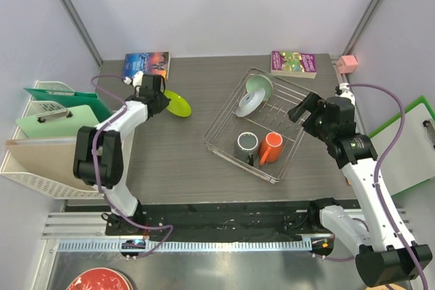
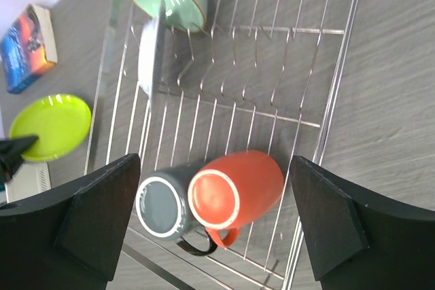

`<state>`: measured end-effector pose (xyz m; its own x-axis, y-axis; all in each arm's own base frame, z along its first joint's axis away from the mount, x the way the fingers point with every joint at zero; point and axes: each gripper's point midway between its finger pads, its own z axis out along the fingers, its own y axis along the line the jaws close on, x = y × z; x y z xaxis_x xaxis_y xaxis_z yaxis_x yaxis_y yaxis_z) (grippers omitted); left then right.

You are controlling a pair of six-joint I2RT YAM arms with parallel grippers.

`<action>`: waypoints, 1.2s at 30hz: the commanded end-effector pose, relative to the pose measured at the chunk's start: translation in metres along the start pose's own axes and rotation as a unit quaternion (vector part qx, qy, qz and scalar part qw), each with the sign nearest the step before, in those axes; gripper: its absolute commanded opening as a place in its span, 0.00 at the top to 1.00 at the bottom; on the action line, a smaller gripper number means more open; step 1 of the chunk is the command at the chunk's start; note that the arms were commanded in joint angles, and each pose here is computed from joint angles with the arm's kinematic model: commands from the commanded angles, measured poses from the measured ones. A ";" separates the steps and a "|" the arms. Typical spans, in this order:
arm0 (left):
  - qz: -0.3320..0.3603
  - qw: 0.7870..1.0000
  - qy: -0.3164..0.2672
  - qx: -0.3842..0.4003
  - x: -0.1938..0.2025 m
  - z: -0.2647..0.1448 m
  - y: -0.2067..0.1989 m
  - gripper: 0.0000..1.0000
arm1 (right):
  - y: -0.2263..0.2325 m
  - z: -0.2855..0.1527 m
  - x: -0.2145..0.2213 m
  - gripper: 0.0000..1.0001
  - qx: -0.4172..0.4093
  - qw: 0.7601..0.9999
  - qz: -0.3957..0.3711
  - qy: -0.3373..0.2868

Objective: Unload the mixed dishes from the dish rack
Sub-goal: Place the plate at the center of the board.

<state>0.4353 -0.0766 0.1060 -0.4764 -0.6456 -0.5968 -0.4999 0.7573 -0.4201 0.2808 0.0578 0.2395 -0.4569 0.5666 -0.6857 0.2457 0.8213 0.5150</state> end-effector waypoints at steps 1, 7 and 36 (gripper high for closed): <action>0.019 0.999 -0.025 0.031 -0.032 0.014 -0.036 1.00 | 0.008 0.002 0.006 0.04 -0.027 1.000 -0.005 0.007; 0.045 0.997 0.033 -0.043 -0.013 0.049 -0.011 1.00 | 0.002 0.011 0.013 0.05 -0.021 1.000 -0.011 0.010; 0.070 0.991 0.069 -0.094 0.004 -0.015 0.038 0.30 | -0.001 0.017 0.025 0.05 -0.023 0.999 -0.019 0.031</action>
<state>0.4005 -0.0550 0.0309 -0.7088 -0.5496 -0.4423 -0.5664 0.8171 -0.1076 0.2815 0.0714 0.2040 -0.5365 0.5463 -0.6432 0.2230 0.8269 0.5163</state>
